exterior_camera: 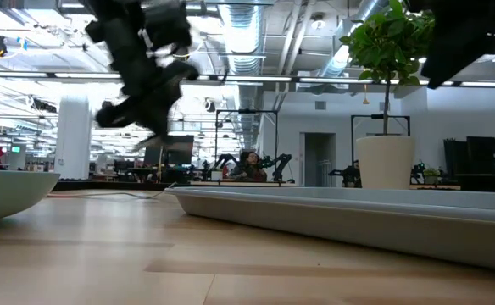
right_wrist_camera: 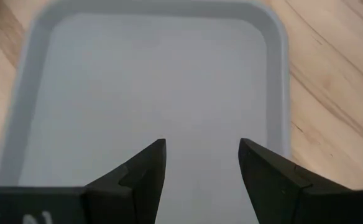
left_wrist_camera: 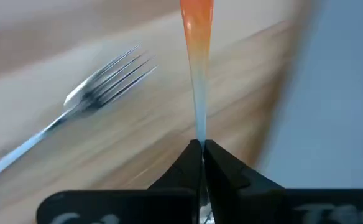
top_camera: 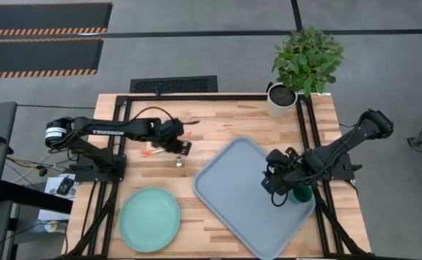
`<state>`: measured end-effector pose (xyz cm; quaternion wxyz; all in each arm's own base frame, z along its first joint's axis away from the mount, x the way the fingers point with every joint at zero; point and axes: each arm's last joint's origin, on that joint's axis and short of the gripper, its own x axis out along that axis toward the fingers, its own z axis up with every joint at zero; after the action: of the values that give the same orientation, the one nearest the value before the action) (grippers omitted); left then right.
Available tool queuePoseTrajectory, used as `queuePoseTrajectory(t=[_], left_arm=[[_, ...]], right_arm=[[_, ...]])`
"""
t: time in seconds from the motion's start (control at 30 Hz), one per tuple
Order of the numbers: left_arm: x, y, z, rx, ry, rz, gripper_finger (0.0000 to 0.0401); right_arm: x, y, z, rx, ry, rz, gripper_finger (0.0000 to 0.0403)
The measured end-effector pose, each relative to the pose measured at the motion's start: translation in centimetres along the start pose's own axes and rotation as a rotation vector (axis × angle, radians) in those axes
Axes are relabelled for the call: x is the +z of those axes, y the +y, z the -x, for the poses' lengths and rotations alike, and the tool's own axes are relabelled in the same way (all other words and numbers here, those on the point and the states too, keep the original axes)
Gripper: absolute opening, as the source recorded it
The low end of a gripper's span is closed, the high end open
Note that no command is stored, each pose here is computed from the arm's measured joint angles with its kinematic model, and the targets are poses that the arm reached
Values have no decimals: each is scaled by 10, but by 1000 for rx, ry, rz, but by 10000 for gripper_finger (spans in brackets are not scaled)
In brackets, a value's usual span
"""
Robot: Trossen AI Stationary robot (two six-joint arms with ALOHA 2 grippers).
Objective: Pick and place plate/cup/fork/spoon on tray
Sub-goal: Put the orange spoon on the blue tray
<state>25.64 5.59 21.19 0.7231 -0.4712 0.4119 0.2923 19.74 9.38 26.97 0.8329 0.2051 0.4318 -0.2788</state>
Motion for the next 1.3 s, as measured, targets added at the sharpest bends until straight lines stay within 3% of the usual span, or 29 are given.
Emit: queuePoseTrajectory(t=[0.2,0.47,0.77,1.03,1.3], left_arm=[[25,-40,27,-215,-186,-146,0],[48,-76,66,-495,-577,-331,0],[59,-100,108,-764,-1039,-559,0],[59,-105,148,-978,-1411,-604,0],[53,-106,159,-1106,-1480,-733,0]], right_arm=[[14,1,-2,65,-49,-65,225],[39,-12,23,247,-178,-246,225],[62,-29,58,382,-493,-553,225],[99,-28,87,649,-767,-787,225],[149,-25,78,1019,-878,-784,225]])
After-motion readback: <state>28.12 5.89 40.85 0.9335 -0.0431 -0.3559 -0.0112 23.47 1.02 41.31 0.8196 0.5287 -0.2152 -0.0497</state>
